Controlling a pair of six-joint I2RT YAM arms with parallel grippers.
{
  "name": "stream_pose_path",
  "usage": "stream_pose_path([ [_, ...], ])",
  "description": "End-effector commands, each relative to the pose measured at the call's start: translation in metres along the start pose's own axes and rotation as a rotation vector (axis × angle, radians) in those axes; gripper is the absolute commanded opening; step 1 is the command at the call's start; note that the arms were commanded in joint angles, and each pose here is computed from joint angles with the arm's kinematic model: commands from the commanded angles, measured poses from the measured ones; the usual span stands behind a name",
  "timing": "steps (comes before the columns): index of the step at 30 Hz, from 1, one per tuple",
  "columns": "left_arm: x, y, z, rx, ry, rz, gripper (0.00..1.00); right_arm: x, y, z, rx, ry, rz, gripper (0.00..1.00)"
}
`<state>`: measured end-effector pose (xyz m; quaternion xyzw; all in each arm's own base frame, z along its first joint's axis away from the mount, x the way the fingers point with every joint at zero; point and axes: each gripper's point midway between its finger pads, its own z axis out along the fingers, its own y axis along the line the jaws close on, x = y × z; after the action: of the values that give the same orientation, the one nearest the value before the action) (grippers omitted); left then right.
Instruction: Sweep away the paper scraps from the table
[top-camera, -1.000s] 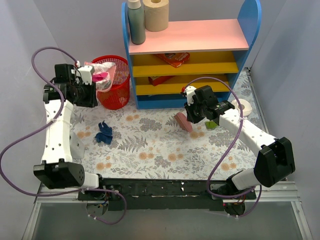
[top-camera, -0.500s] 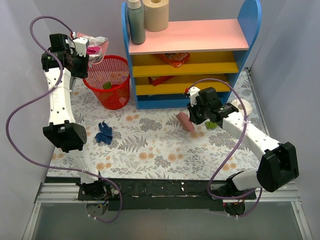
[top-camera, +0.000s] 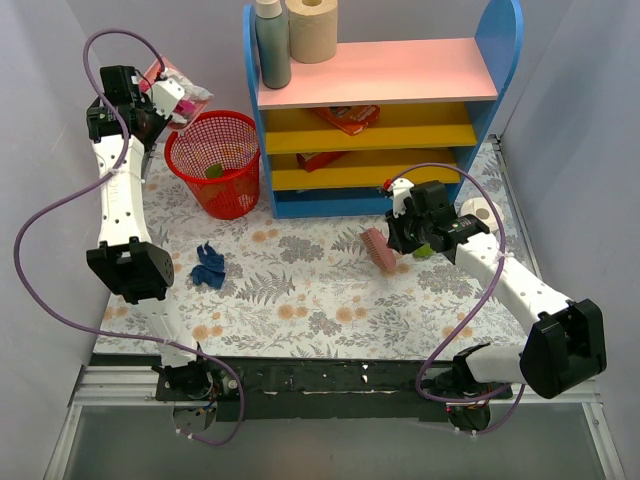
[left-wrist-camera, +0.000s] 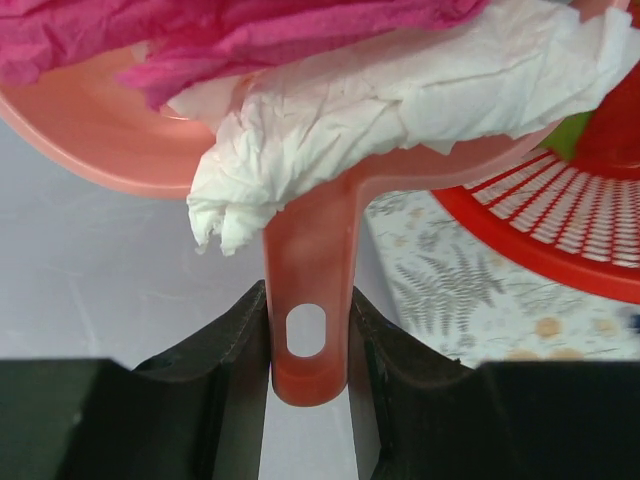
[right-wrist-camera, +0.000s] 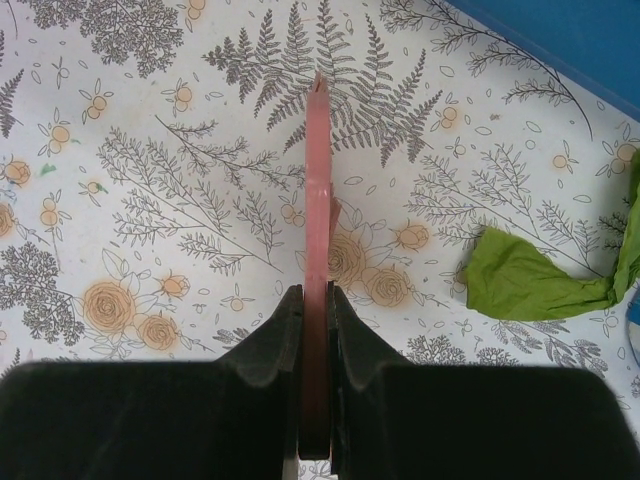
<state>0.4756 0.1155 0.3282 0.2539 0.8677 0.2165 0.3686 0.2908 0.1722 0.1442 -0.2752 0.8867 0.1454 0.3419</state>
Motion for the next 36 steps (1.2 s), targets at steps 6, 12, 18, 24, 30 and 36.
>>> stream_pose_path([
  [6, -0.018, 0.076, -0.020, -0.282, 0.033, 0.529, 0.00, -0.018, 0.000, -0.002, -0.010, -0.032, 0.008, 0.01],
  [12, -0.046, 0.101, -0.024, -0.392, 0.032, 0.777, 0.00, -0.009, 0.002, -0.002, -0.022, -0.019, 0.013, 0.01],
  [18, -0.071, 0.111, -0.023, -0.472, 0.006, 0.927, 0.00, -0.004, 0.003, -0.003, -0.023, -0.013, 0.016, 0.01],
  [24, -0.078, 0.096, -0.019, -0.461, -0.034, 0.937, 0.00, -0.005, -0.001, -0.004, -0.013, -0.018, 0.021, 0.01],
  [30, -0.091, 0.090, -0.031, -0.544, -0.120, 1.012, 0.00, -0.001, -0.002, -0.004, -0.014, -0.009, 0.028, 0.01],
  [36, -0.091, 0.102, -0.036, -0.597, -0.109, 0.928, 0.00, -0.004, -0.002, -0.005, -0.017, -0.015, 0.022, 0.01],
])
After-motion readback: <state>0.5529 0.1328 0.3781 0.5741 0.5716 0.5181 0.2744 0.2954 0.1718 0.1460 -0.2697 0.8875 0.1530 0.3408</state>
